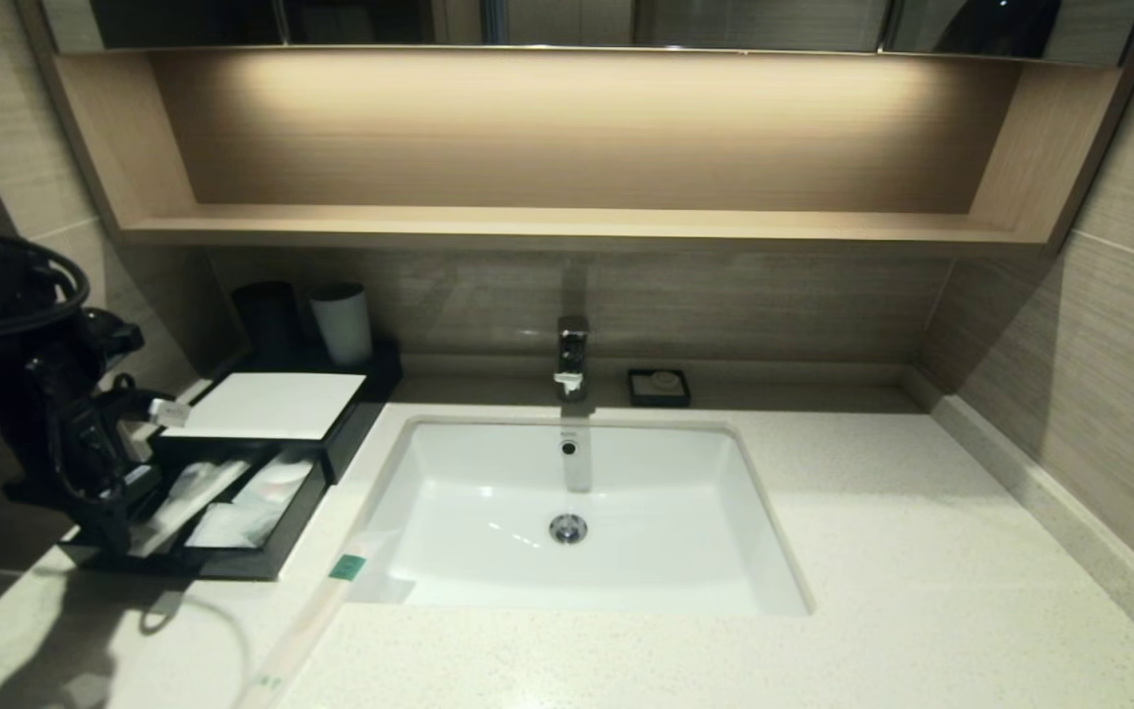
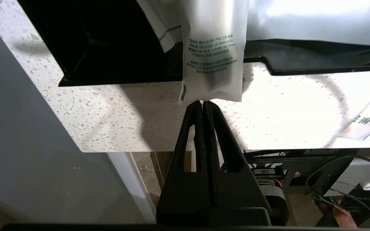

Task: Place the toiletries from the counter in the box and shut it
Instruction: Place the bathroom toiletry into the drawer

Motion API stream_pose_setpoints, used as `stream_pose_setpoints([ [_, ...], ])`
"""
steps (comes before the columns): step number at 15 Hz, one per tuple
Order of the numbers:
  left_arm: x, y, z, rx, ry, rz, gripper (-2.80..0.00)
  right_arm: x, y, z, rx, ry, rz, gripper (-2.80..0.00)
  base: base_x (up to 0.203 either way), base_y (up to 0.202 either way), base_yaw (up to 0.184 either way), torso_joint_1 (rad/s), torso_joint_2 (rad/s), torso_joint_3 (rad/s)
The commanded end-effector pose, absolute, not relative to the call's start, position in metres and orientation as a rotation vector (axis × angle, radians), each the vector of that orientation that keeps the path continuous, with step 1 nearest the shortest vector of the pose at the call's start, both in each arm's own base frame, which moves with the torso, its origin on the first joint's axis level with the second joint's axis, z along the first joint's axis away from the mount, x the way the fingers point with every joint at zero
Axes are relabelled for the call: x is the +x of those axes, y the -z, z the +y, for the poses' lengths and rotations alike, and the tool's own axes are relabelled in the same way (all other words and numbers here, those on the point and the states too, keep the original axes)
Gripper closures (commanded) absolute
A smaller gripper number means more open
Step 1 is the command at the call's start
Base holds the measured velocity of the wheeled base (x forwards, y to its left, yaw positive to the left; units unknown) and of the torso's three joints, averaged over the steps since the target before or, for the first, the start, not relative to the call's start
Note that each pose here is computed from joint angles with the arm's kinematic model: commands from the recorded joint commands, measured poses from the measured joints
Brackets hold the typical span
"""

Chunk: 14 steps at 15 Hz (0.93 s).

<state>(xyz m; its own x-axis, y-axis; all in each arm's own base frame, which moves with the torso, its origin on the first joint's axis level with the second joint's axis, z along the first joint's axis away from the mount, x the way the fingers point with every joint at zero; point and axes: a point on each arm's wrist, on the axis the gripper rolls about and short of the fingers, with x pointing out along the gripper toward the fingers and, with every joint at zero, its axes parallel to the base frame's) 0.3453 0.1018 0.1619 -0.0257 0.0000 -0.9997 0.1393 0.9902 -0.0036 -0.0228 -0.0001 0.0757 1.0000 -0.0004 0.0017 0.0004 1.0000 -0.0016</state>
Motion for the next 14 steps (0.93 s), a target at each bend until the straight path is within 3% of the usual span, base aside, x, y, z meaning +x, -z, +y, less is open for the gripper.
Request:
stream_pose_setpoints([
  [1, 0.347, -0.162, 0.096, 0.112, 0.115, 1.595, 0.00, -0.023, -0.075, 0.000, -0.002, 0.000, 0.000, 0.00, 0.000, 0.000, 0.000, 0.000, 0.00, 0.000],
  [14, 0.345, -0.169, 0.092, 0.090, 0.113, 1.556, 0.00, -0.023, -0.075, 0.000, -0.002, 0.000, 0.000, 0.00, 0.000, 0.000, 0.000, 0.000, 0.00, 0.000],
])
